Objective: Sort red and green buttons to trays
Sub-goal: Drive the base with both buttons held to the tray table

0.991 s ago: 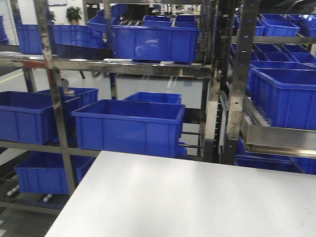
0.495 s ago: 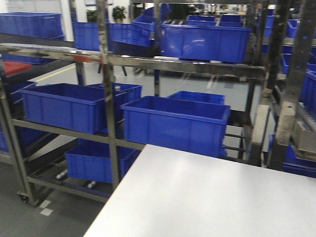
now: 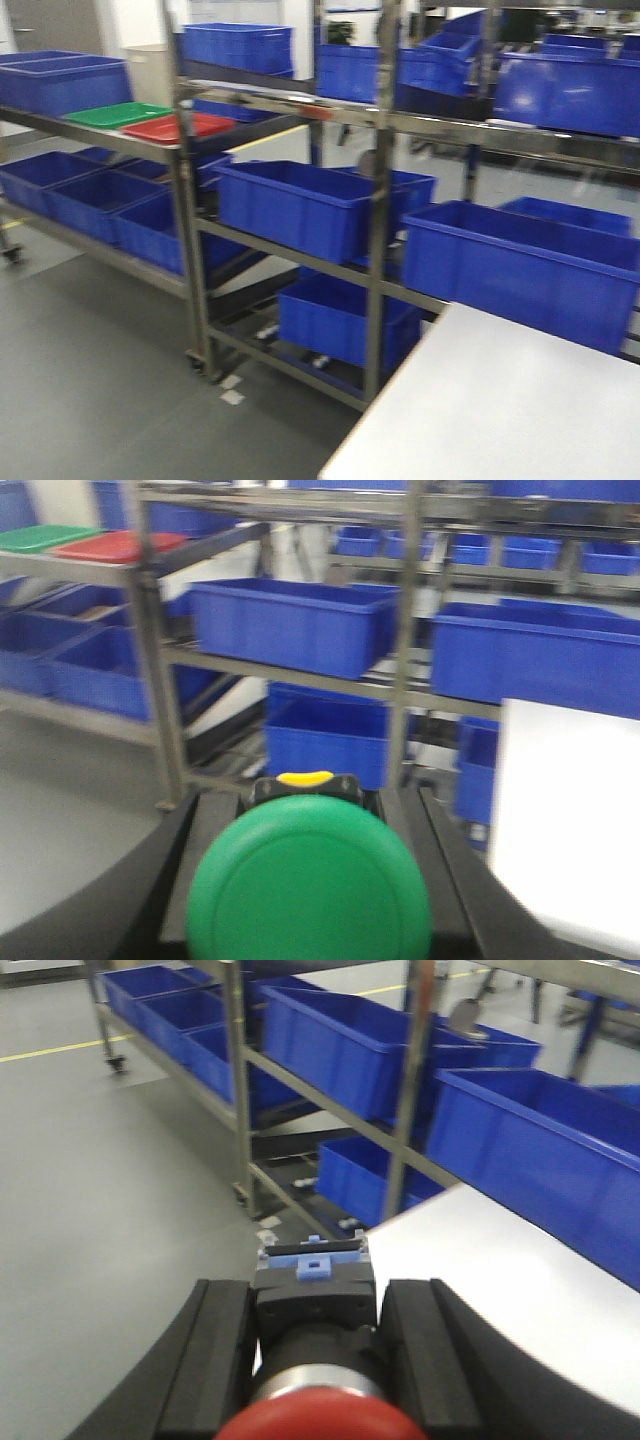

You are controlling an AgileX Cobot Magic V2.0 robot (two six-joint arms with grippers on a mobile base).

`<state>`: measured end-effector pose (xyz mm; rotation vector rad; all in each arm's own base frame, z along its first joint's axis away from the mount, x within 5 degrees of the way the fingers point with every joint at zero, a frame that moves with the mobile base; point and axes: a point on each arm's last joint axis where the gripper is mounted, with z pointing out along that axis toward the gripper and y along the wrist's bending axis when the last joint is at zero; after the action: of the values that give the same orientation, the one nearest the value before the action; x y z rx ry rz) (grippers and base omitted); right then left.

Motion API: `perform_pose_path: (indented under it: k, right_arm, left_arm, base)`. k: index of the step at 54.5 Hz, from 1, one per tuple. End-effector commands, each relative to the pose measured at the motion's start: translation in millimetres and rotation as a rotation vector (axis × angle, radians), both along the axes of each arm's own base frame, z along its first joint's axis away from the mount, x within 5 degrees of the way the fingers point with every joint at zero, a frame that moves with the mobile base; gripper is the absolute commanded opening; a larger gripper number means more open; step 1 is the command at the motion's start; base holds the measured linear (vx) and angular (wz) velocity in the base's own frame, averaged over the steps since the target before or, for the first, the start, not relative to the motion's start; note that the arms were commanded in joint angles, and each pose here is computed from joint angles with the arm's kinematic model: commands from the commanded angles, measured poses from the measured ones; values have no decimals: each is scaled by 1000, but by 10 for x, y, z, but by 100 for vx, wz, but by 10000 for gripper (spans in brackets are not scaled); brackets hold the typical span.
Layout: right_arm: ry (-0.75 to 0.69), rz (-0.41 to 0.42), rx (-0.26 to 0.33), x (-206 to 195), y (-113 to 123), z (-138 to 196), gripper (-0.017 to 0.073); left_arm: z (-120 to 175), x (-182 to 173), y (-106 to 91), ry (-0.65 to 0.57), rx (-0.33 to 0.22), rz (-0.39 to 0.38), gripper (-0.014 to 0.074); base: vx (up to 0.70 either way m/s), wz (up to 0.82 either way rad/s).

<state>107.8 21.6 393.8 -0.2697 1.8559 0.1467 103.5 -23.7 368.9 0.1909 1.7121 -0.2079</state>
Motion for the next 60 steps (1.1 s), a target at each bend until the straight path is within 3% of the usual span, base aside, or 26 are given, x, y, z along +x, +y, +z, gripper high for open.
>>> perform_pose_path:
  k: [1, 60]
  right_arm:
    - [-105, -27, 29, 10, -18, 170, -9]
    - [-105, -27, 29, 10, -18, 170, -9]
  left_arm:
    - [157, -10, 14, -91, -44, 19, 0]
    - [157, -10, 14, -91, -45, 19, 1]
  base:
    - [4, 67]
    - [12, 55]
